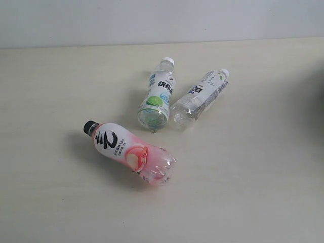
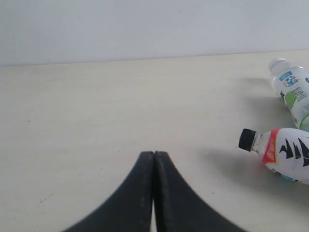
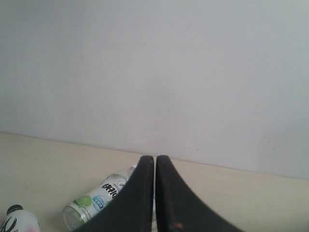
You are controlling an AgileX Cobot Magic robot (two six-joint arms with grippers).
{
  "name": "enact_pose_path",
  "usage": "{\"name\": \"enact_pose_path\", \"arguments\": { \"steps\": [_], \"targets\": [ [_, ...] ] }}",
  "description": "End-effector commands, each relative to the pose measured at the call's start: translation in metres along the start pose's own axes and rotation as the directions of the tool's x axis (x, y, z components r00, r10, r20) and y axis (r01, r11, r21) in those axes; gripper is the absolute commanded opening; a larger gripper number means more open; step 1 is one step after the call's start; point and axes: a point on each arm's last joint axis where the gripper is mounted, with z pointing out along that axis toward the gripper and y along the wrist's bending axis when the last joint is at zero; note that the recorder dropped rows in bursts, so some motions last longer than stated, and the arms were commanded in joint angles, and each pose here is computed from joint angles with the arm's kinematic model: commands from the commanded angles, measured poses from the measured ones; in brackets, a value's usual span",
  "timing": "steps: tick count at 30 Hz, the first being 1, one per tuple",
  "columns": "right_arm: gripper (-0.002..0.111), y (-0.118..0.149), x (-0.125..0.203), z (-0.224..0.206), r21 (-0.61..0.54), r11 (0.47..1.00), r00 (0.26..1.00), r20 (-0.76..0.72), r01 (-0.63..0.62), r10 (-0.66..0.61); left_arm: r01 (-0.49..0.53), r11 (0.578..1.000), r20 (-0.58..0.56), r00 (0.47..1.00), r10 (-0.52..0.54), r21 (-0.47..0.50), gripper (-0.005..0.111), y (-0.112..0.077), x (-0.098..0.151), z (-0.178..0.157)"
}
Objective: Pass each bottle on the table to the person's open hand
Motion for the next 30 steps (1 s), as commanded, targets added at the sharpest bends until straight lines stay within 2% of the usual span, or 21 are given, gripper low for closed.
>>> {"name": "enact_pose_path", "arguments": {
  "steps": [1, 15, 21, 26, 28, 30],
  "targets": [
    [0.002, 0.002, 0.001, 0.000, -0.041, 0.999, 1.000, 0.006, -0.002, 0.003, -0.001, 1.000, 0.009, 1.000, 0.000, 0.001, 0.003, 0.000, 0.000, 0.000],
    [0.002, 0.002, 0.001, 0.000, -0.053, 0.998, 1.000, 0.002, 0.014, -0.014, -0.001, 1.000, 0.009, 1.000, 0.000, 0.001, 0.003, 0.000, 0.000, 0.000],
    [0.002, -0.001, -0.012, -0.001, -0.010, 0.995, 0.985, 0.144, 0.095, -0.092, -0.001, 1.000, 0.009, 1.000, 0.000, 0.001, 0.003, 0.000, 0.000, 0.000],
    [0.000, 0.000, -0.029, -0.007, -0.030, 0.999, 0.979, 0.202, 0.024, -0.018, -0.001, 1.000, 0.009, 1.000, 0.000, 0.001, 0.003, 0.000, 0.000, 0.000],
    [0.000, 0.001, -0.027, 0.004, -0.035, 0.999, 0.996, 0.089, 0.033, -0.030, -0.001, 1.000, 0.009, 1.000, 0.000, 0.001, 0.003, 0.000, 0.000, 0.000],
    [0.000, 0.002, -0.025, 0.028, -0.041, 0.999, 0.996, -0.090, 0.000, -0.004, -0.001, 1.000, 0.009, 1.000, 0.000, 0.001, 0.003, 0.000, 0.000, 0.000]
  ]
}}
